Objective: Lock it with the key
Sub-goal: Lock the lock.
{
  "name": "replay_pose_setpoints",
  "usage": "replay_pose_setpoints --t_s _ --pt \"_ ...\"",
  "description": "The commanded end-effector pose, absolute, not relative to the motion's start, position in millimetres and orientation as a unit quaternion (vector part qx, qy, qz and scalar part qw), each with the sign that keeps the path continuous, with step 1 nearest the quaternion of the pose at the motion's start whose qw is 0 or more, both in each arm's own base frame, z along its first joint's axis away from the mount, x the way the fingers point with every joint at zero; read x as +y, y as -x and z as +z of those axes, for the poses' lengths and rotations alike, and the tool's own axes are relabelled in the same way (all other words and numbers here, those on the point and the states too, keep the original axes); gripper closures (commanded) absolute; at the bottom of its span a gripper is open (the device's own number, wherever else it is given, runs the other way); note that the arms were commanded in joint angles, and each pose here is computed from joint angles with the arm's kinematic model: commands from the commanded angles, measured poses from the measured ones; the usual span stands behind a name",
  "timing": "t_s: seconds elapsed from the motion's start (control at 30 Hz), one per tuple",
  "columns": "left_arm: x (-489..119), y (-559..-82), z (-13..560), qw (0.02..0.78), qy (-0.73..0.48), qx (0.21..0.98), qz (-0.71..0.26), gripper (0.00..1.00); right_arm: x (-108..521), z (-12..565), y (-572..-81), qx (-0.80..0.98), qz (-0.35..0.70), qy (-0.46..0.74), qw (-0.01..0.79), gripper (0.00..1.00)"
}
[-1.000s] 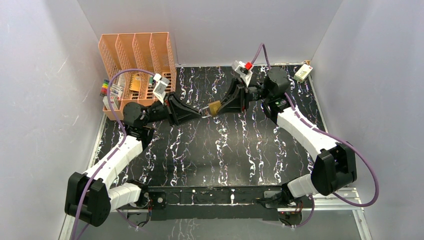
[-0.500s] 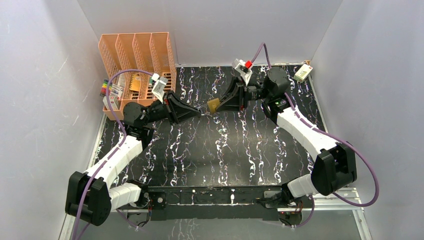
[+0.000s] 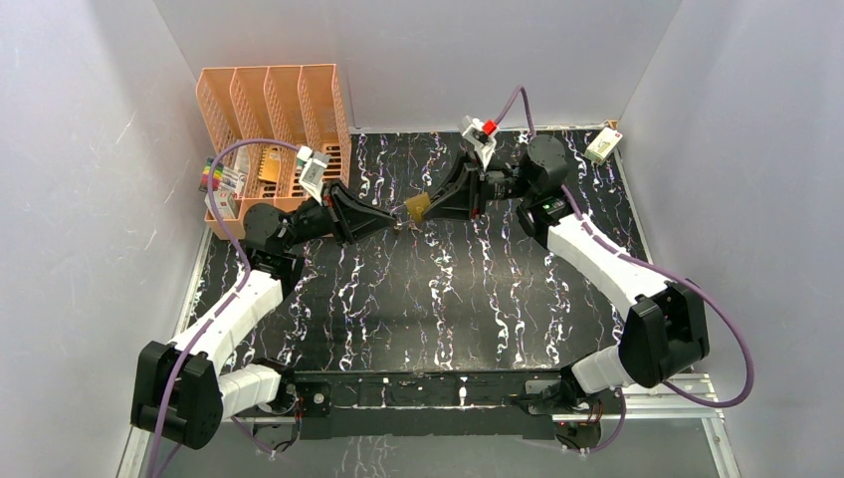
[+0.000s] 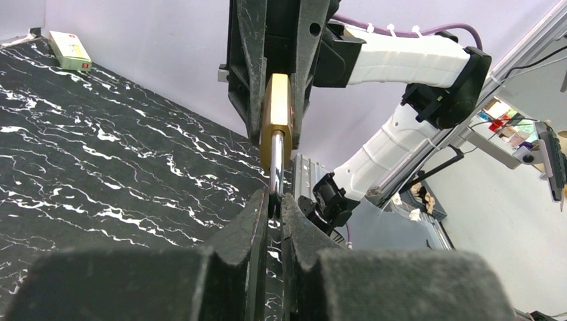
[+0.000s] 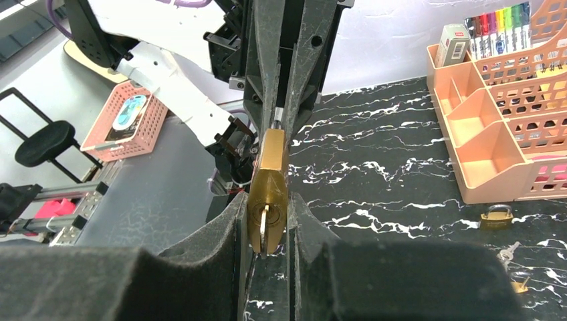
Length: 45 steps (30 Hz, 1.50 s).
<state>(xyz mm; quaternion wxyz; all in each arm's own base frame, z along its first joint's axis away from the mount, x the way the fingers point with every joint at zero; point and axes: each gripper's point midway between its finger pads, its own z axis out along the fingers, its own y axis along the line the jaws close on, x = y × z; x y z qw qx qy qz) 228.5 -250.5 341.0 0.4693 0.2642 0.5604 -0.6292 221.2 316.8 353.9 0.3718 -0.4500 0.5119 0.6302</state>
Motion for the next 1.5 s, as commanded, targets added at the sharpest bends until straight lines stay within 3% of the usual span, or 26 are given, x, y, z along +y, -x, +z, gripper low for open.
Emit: replay_pose_setpoints --t_s 0.0,1.47 --pt "-255 -239 353 0.508 -0.246 0.545 -0.62 1.0 347 356 -183 0.471 0.654 0.485 0.339 1.0" --pt "-240 -241 382 0.567 -0.22 0.519 -0.6 1.0 369 285 -161 0.516 0.662 0.464 0.283 1.0"
